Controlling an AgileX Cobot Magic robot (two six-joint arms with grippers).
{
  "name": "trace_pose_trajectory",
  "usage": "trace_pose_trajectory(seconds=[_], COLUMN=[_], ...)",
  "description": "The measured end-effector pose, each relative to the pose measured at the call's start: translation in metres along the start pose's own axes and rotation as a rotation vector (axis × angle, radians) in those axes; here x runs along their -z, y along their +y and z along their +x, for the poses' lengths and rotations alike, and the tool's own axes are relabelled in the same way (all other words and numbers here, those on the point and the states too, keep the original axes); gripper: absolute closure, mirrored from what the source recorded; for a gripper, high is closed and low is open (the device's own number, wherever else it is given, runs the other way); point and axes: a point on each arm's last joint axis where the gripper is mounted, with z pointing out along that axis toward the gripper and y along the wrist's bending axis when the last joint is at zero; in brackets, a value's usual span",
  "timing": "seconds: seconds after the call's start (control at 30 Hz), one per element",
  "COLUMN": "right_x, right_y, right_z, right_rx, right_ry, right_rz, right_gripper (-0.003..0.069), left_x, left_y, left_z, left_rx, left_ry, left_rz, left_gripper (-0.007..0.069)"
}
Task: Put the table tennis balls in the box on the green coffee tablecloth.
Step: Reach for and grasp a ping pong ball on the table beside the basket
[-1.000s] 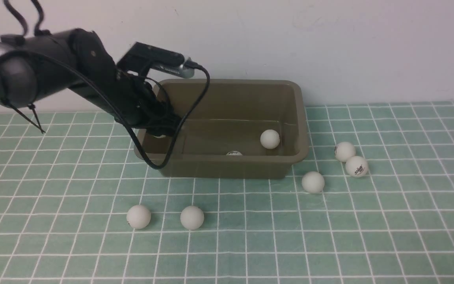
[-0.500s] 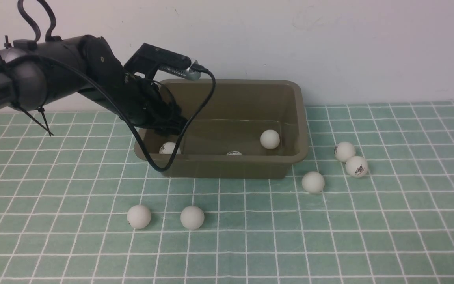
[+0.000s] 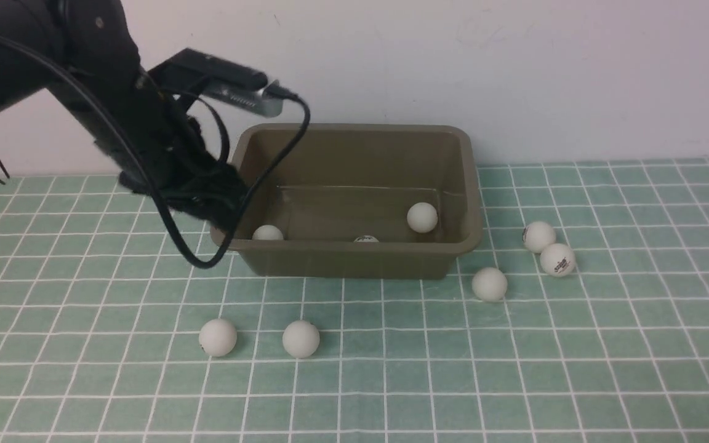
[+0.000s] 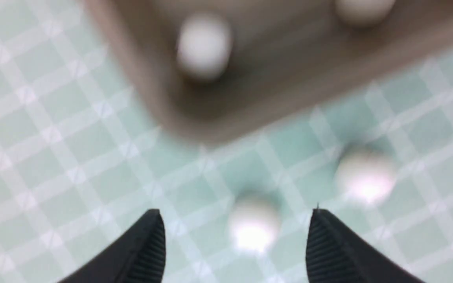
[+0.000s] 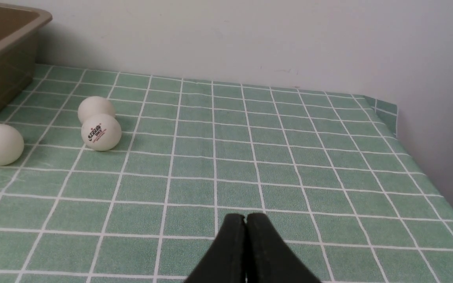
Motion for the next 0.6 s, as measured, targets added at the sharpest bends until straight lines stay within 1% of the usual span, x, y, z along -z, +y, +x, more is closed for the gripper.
trace_pose_trajectory(seconds=[0.1, 0.2, 0.3, 0.43, 0.6], right_x=[0.0, 0.0, 0.0, 0.0, 0.0], right_y=[0.0, 0.0, 0.0, 0.0, 0.0], right_z=[0.0, 0.0, 0.0, 0.0, 0.0], right_rx=[0.0, 0.0, 0.0, 0.0, 0.0], right_ry=[0.0, 0.0, 0.0, 0.0, 0.0], right_rz=[0.0, 0.0, 0.0, 0.0, 0.0], right_gripper=[0.0676, 0.0676, 0.0676, 0.0676, 0.0676], left_x=[-0.001, -0.007, -0.018, -0.036, -0.059], left_y=[0.003, 0.004, 0.001, -0.003, -0.004], left_z=[0.01, 0.017, 0.022, 0.028, 0.036], left_rx=[0.009, 0.015, 0.029, 0.055, 0.071], left_ry=[0.101, 0.141, 0.143, 0.1, 0.078], left_rz=[-0.036, -0.041, -0.018, 0.022, 0.028], left_gripper=[0.0195, 0.0195, 0.0195, 0.0195, 0.0195])
